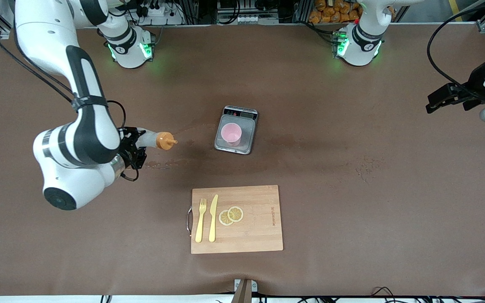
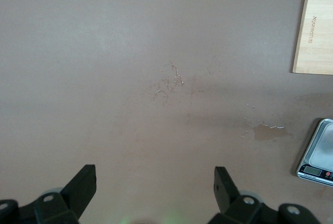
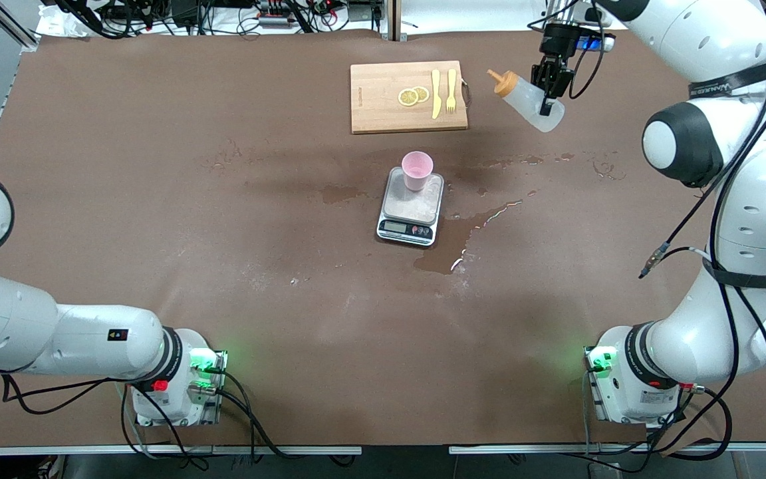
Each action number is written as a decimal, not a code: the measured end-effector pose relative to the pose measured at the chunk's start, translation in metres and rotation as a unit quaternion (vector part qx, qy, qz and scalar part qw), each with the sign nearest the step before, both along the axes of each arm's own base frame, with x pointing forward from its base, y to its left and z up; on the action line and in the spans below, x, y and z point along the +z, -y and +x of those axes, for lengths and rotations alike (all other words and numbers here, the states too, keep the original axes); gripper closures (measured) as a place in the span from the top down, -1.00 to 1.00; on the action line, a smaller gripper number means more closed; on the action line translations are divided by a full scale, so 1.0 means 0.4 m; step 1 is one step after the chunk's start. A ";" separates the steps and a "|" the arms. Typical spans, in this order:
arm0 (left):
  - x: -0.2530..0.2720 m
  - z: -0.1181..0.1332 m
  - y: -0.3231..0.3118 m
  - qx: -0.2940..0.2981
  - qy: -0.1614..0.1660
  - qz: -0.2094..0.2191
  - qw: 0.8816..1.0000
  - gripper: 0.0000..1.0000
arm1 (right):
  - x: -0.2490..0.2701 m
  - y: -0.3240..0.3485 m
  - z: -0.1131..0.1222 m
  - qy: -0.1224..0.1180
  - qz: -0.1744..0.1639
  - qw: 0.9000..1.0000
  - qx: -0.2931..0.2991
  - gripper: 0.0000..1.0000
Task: Add sauce to pink cup with both arms
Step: 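Turn the bottle upright and carry it back with the right gripper, then lower the sauce bottle onto the table and open the right gripper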
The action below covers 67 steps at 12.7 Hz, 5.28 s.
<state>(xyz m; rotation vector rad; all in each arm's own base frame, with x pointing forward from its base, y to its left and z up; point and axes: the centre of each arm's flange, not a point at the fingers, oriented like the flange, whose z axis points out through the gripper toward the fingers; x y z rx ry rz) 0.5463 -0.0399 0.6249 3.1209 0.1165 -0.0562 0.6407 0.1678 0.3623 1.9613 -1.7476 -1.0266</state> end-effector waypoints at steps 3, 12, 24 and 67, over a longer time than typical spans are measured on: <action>0.000 0.000 0.000 0.000 0.000 0.000 1.000 1.00 | 0.017 0.131 0.019 -0.009 0.071 0.997 -0.018 -0.20; -0.003 0.002 0.004 -0.001 -0.001 0.000 1.000 1.00 | 0.038 0.450 0.028 0.001 0.235 0.968 -0.087 -0.20; -0.014 0.011 0.011 -0.004 0.000 0.000 1.000 1.00 | -0.132 0.858 -0.060 0.126 0.410 0.903 -0.034 -0.27; 0.031 0.003 0.005 -0.002 0.026 -0.002 1.000 1.00 | -0.237 1.007 -0.031 0.232 0.422 0.875 0.039 1.00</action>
